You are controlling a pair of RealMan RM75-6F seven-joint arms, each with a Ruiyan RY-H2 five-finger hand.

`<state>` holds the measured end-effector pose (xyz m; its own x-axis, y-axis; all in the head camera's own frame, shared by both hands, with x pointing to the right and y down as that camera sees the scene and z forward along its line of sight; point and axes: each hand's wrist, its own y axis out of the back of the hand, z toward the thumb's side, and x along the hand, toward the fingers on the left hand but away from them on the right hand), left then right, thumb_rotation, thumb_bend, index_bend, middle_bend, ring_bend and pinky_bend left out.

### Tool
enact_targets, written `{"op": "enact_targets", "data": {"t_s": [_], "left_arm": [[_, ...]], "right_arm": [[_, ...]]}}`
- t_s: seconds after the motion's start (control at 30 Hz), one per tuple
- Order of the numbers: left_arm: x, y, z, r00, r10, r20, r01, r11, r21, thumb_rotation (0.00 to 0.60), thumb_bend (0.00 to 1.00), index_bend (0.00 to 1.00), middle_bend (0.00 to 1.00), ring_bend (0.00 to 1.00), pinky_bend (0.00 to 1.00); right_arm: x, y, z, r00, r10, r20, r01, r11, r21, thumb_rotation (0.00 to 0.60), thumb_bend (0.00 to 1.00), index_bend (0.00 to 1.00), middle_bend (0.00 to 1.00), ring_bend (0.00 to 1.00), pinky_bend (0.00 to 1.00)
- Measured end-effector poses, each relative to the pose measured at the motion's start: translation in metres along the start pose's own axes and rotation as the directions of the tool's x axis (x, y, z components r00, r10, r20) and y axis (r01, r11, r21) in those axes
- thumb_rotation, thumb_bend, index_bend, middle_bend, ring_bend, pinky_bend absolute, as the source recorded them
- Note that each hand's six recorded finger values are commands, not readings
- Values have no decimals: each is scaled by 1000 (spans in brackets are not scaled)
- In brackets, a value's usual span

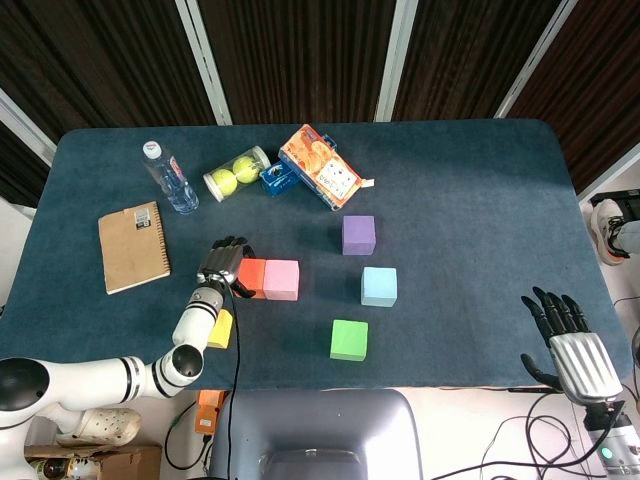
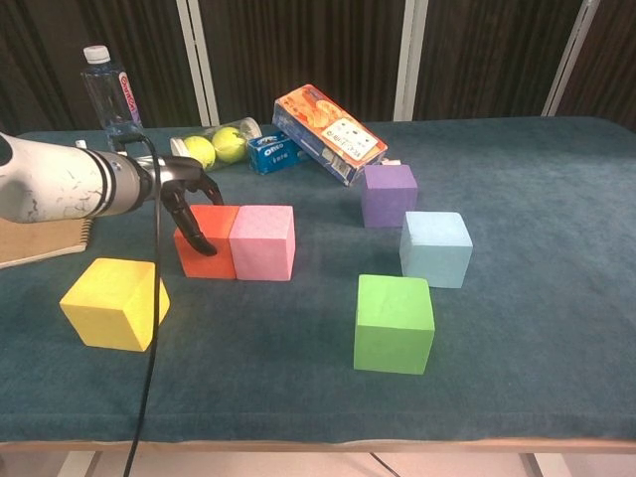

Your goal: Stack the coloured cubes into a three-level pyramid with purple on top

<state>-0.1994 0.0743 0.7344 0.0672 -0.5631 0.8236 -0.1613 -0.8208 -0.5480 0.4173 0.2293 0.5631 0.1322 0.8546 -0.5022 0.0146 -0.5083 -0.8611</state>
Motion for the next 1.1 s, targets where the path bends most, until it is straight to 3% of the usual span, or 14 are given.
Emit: {"op": "enact_targets", "data": {"t_s": [0.53,0.7,0.9,1.1], "left_arm": [[-3,1,1,1000,-10,19,10,1000,20,600,190,323,118,10,82],[-10,5,0,1000,-3,25,2,999,44,600,191,253,116,10,82],[-33,12,0,999,18,43,-22,995,100,600,174,170,68,10,82],[-79,24,-2,992,64,107,-83,979,188,600,147,74,8,11,85]], "right_arm": [[0,1,-1,1000,-4,4,4,1000,0,600,252,0,0,0,0],[0,1,-1,1000,-5,3,5,1000,3,600,252,0,0,0,0],[0,-1,1,1000,-5,3,5,1000,14,600,251,0,0,0,0],[-3,-7,6,1000,4,-2,-4,999,35,600,252,0,0,0,0]]}}
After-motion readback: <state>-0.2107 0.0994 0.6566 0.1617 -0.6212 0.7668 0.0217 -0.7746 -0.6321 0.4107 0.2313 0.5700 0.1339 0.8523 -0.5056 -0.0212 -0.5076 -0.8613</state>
